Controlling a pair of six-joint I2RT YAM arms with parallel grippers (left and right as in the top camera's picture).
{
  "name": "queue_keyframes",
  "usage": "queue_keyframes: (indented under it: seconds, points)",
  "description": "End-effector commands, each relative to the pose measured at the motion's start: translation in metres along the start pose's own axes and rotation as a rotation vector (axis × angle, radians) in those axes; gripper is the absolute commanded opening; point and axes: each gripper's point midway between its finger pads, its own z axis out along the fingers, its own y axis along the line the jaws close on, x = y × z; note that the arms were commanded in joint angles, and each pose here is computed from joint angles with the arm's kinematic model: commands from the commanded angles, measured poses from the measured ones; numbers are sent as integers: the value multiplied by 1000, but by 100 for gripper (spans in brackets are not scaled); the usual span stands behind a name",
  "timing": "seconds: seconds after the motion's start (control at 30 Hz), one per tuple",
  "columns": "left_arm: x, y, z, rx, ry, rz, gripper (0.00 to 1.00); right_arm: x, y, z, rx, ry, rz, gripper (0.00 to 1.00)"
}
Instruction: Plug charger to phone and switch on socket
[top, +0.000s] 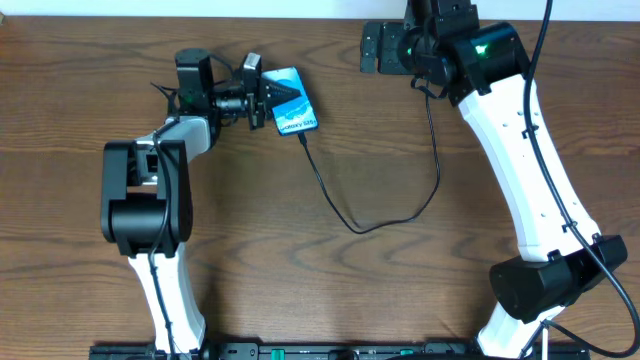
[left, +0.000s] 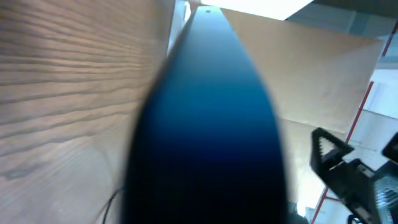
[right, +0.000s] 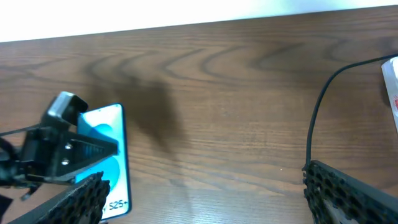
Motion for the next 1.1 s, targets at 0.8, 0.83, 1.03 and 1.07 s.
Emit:
queue_keyframes:
  seconds: [0.8,0.83,1.03,1.07]
  points:
    - [82,-170,-26,119,108,645,7,-8,7,-11,-41,-29,-6,99]
    - [82,-170,-26,119,108,646,7,-8,7,-11,-41,-28,-6,99]
    - [69,-171,-36,112,56,464,7,-8,12,-12,-49,-32,-4,99]
    - [63,-172,-40,113,27,388,7,-8,12,-12,-50,-33,-4,99]
